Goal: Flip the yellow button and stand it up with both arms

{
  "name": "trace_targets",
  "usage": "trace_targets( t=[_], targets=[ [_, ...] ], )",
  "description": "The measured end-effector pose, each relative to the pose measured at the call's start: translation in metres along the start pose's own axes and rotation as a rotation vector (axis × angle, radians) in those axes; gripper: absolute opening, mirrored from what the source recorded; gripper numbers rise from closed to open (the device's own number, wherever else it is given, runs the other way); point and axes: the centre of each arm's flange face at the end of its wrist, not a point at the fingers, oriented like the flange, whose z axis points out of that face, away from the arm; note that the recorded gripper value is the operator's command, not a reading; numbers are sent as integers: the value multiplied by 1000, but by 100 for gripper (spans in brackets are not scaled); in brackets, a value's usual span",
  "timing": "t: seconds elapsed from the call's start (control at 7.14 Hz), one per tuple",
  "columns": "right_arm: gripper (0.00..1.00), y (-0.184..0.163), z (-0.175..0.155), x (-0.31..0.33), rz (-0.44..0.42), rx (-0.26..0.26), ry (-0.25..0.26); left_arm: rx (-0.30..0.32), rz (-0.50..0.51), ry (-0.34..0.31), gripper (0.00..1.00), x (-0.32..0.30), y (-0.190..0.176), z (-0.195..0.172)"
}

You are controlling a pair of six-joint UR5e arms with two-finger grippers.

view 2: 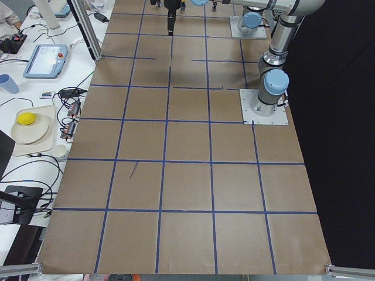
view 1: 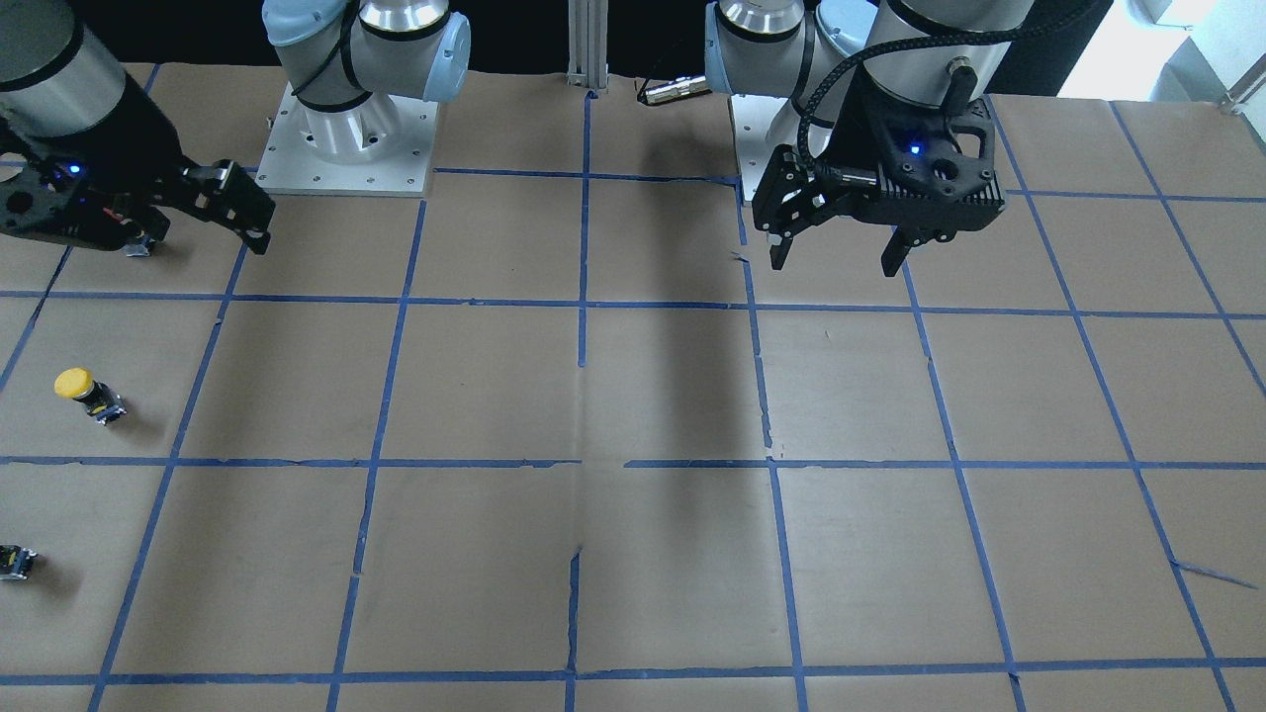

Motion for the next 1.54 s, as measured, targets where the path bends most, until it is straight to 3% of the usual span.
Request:
trace_targets(
  t=[0.14, 0.42, 1.12, 1.54],
  targets=[
    [100, 17, -11, -41, -63, 2, 12, 0, -1, 0, 100, 0, 0, 0],
    [100, 54, -2, -75, -119, -44, 48, -6, 1, 0, 100, 0, 4, 2],
    [100, 68, 5, -33, 2, -18, 42, -11, 2, 0, 100, 0, 5, 5],
    [100, 70, 6, -32, 25, -15, 39, -10, 2, 0, 100, 0, 5, 4]
  ],
)
